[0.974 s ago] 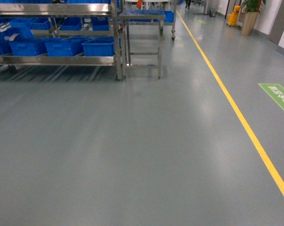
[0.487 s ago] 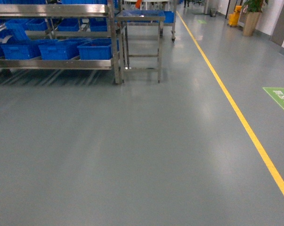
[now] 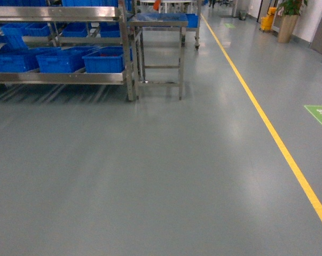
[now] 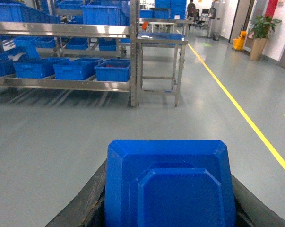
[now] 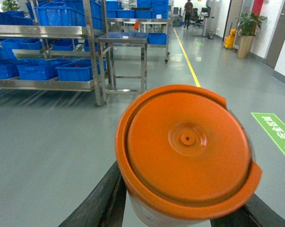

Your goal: Sort blue parts and orange caps into right shelf containers

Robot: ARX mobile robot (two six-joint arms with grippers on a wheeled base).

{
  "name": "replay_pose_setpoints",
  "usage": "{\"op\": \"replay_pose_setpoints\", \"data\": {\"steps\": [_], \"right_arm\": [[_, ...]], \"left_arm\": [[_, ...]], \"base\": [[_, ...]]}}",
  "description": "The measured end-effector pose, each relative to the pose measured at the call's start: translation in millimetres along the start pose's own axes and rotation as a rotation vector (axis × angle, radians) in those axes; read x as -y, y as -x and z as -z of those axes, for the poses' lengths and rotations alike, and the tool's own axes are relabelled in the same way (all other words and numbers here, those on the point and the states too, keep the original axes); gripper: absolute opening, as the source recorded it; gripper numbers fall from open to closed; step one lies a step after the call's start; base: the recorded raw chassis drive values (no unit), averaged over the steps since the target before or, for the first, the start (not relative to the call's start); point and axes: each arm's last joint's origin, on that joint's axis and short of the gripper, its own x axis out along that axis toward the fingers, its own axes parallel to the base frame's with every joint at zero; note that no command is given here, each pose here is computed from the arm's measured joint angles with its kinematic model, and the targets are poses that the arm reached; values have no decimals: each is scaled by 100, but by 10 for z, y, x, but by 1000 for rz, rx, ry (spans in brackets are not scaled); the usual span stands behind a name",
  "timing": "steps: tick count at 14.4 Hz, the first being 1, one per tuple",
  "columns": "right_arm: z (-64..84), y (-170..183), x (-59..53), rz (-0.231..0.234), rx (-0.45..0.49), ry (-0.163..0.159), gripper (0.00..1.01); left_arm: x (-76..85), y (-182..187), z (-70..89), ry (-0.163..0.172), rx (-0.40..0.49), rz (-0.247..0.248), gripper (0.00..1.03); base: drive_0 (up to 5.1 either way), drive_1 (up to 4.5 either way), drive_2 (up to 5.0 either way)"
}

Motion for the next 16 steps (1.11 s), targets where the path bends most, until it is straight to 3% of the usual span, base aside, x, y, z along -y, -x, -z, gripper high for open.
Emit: {"op": "replay_pose_setpoints", "data": {"steps": [16], "right_arm": [[7,0,0,0,-7,0,43]], "left_arm": [[0,0,5,0,-5,0,43]], "base": [[2,430,-425]]}}
